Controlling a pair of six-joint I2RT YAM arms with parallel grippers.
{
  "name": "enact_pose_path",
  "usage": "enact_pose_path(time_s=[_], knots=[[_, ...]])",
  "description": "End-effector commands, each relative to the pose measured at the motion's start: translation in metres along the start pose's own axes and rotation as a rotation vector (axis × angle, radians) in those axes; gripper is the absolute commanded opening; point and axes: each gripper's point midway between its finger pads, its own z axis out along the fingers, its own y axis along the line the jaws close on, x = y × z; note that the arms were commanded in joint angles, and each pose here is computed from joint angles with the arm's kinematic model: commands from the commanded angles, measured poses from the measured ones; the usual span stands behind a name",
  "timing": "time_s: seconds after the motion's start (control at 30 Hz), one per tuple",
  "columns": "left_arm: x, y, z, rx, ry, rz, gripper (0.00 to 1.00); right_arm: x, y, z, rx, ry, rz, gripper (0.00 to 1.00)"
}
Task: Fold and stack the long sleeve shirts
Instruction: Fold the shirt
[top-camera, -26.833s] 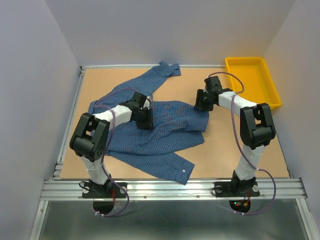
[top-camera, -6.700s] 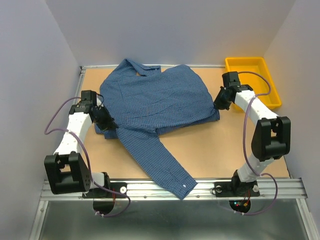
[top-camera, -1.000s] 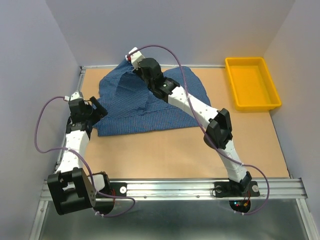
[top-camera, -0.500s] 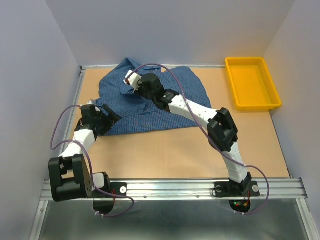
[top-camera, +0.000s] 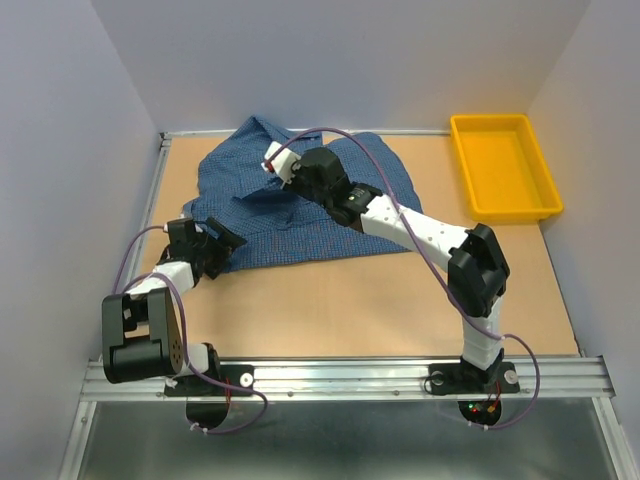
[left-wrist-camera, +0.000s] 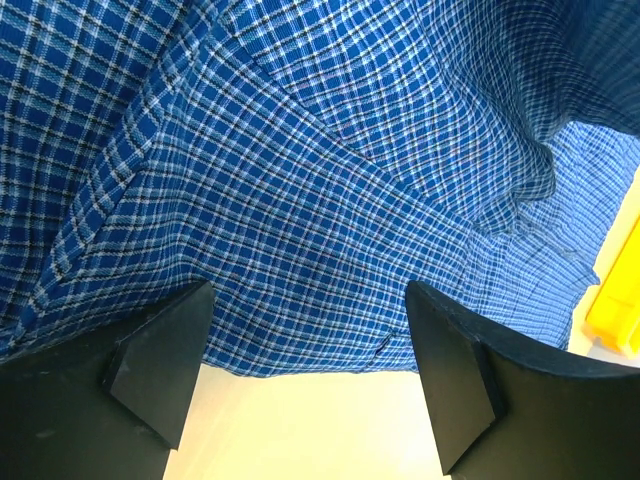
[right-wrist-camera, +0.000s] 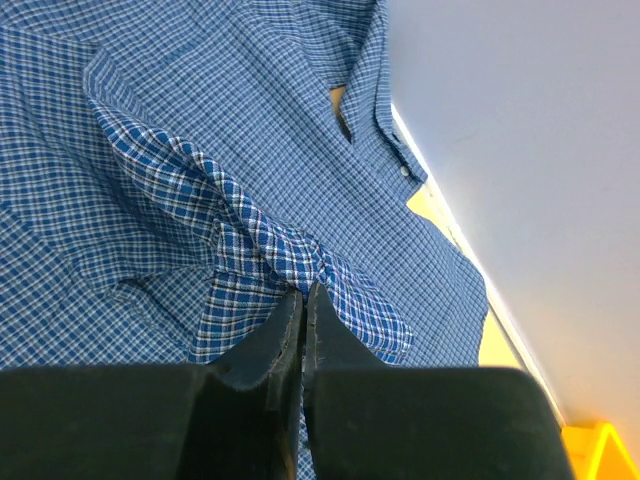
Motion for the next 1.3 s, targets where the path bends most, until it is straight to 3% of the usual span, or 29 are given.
enact_pose_path(time_s=[0.0,0.1,0.27,0.6,0.9,1.0,1.07,1.1,1.13,1.23,1.27], knots=[[0.017,0.032,-0.005,-0.101,0.029,-0.035,0.90,-0.007,-0.013,-0.010,0.048,-0.025,0.008,0.00],[0.013,0.037,-0.008,-0.116,0.016,-0.033,0.90,-0.005,-0.014,-0.018,0.047,-0.025,0.021,0.01],[0.010,0.039,-0.013,-0.123,0.008,-0.032,0.91,0.050,-0.018,-0.022,0.098,0.120,-0.045,0.00],[0.005,0.043,-0.017,-0.133,-0.008,-0.027,0.90,0.105,-0.021,-0.050,0.165,0.276,-0.112,0.01],[0.001,0.041,-0.018,-0.128,-0.018,-0.029,0.91,0.149,-0.012,-0.077,0.183,0.383,-0.135,0.04],[0.001,0.042,-0.019,-0.129,-0.019,-0.030,0.91,0.145,-0.010,-0.082,0.169,0.358,-0.096,0.05],[0.001,0.042,-0.019,-0.126,-0.020,-0.028,0.91,0.141,0.002,-0.087,0.118,0.350,-0.062,0.13],[0.000,0.042,-0.019,-0.126,-0.021,-0.030,0.91,0.138,0.007,-0.089,0.093,0.341,-0.046,0.21],[0.001,0.041,-0.020,-0.122,-0.019,-0.027,0.91,0.134,0.015,-0.094,0.057,0.332,0.000,0.40],[0.001,0.037,-0.021,-0.108,-0.009,-0.024,0.91,0.121,0.023,-0.106,0.009,0.277,0.122,0.64],[0.000,0.036,-0.022,-0.105,-0.010,-0.021,0.90,0.118,0.025,-0.108,-0.003,0.267,0.153,0.67]])
